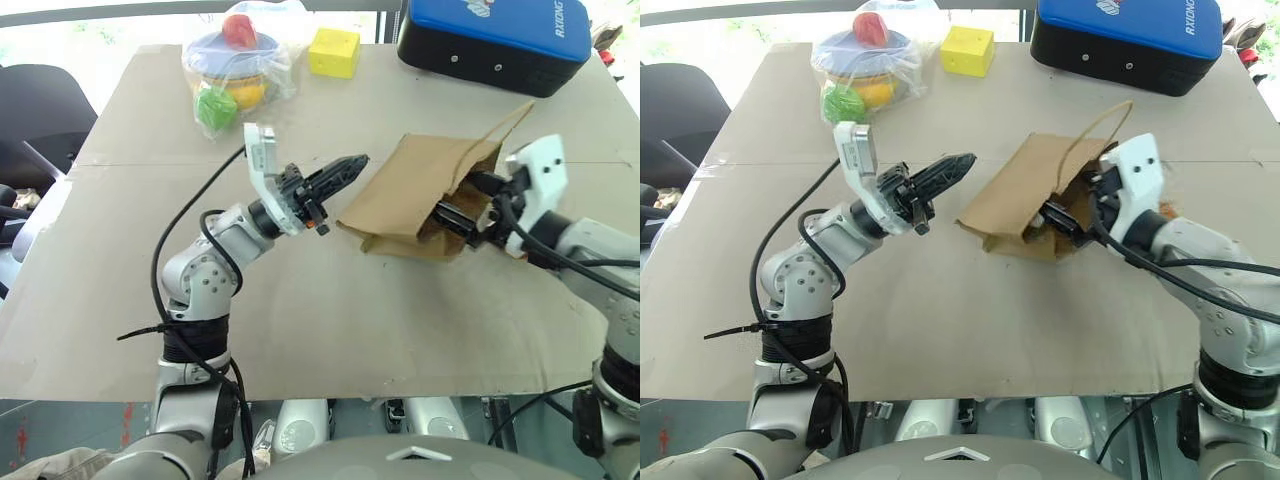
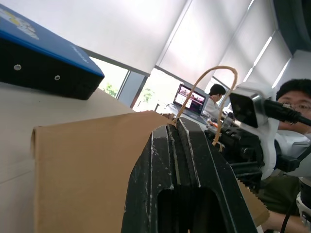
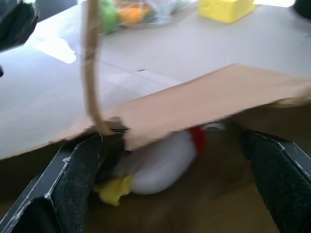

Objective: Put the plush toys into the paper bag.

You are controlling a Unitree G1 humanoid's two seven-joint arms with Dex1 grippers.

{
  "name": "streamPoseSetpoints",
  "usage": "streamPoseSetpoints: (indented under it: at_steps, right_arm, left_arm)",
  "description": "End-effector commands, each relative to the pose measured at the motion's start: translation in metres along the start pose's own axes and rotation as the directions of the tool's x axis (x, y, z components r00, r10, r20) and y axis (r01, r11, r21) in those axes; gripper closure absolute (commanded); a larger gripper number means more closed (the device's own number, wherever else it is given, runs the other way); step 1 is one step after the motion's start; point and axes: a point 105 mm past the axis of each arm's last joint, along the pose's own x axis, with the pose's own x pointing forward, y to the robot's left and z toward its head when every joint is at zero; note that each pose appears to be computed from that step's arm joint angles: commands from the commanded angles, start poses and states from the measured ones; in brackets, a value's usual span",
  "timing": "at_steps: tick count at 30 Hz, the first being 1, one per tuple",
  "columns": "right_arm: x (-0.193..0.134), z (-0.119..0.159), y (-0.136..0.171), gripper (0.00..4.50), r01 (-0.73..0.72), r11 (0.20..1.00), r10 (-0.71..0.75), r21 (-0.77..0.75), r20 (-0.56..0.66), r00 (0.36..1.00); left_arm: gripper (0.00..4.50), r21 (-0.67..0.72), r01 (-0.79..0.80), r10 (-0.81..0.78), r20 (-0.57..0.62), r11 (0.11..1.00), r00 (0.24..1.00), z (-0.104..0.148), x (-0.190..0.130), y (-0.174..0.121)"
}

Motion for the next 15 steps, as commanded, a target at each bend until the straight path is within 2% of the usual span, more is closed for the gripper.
streamPoseSetpoints:
  at_steps: [1,4,6,9,12,15]
  right_arm:
    - [0.02,0.007,0.016,0.03,-0.037,0.999,0.038,-0.038,0.041,0.998]
    - [0.03,0.009,0.022,0.0,-0.053,0.998,0.055,-0.037,0.06,0.997]
    - [0.034,0.01,0.026,0.0,-0.063,0.997,0.065,-0.034,0.072,0.995]
    - [0.037,0.011,0.031,0.0,-0.078,0.996,0.081,-0.035,0.081,0.993]
    - [0.04,0.012,0.034,0.0,-0.084,0.996,0.087,-0.033,0.094,0.992]
    - [0.041,0.013,0.036,0.0,-0.086,0.996,0.088,-0.03,0.101,0.991]
  left_arm:
    - [4.5,0.039,0.101,-0.097,-0.09,0.994,0.991,0.004,0.001,-0.021]
    - [3.53,0.087,0.175,-0.158,-0.174,0.981,0.972,0.005,0.004,-0.037]
    - [2.71,0.118,0.192,-0.161,-0.233,0.974,0.959,0.001,0.008,-0.04]
    - [1.22,0.166,0.16,-0.107,-0.289,0.973,0.951,-0.003,0.02,-0.036]
    - [0.06,0.271,0.233,-0.126,-0.362,0.934,0.924,-0.008,0.031,-0.04]
    - [0.06,0.333,0.231,-0.094,-0.381,0.914,0.92,-0.01,0.042,-0.032]
